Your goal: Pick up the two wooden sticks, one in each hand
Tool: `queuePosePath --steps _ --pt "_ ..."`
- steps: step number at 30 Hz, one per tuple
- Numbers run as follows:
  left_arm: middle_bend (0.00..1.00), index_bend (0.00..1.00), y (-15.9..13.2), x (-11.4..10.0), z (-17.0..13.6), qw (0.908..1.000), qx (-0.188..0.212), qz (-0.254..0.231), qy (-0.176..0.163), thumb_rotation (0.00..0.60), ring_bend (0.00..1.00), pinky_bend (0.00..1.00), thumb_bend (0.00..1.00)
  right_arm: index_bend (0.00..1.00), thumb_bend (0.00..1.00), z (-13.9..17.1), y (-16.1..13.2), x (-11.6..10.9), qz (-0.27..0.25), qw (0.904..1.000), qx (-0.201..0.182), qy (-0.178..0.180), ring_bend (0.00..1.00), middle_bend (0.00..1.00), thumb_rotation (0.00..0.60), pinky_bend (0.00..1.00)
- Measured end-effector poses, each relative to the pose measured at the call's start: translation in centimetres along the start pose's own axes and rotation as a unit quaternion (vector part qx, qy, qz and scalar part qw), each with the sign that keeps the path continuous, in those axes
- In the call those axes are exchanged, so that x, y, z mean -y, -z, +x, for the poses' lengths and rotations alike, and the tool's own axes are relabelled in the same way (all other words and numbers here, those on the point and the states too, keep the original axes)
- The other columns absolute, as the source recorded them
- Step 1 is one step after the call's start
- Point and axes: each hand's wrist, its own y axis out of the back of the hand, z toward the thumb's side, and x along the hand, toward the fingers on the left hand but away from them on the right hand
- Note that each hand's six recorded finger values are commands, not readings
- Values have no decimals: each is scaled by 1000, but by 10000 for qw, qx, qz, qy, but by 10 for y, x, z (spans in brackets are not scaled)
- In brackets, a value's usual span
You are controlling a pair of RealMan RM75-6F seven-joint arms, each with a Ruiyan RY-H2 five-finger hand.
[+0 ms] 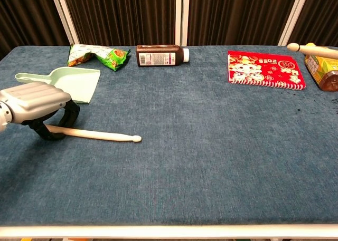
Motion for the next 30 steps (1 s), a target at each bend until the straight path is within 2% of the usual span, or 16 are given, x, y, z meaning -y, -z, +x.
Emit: queuePosePath --steps 8,14,17,22,24,30 --pt "720 698 9 -2 -4 9971 50 -731 -188 600 741 920 514 657 643 8 3 5 -202 9998 35 -17 315 568 600 243" --pt "721 698 21 -7 -11 9845 24 -1698 -432 600 741 920 514 664 655 15 -1 15 -519 9986 -21 -70 325 570 600 242" --pt "719 698 28 -14 -14 9719 10 -2283 -577 600 741 920 515 669 660 17 -14 23 -805 9965 -211 -119 327 572 600 242" --pt "719 698 27 -36 -11 9423 175 -3260 -736 600 741 921 515 670 661 15 -57 44 -1450 9861 -746 -320 327 573 600 242" --pt "718 698 21 -51 -4 9318 341 -3527 -787 600 741 921 515 670 661 11 -79 52 -1742 9790 -978 -397 327 573 600 242" --pt "717 698 -2 -88 18 9125 778 -3932 -818 600 741 922 514 675 664 -4 -134 70 -2314 9600 -1466 -574 330 573 600 242"
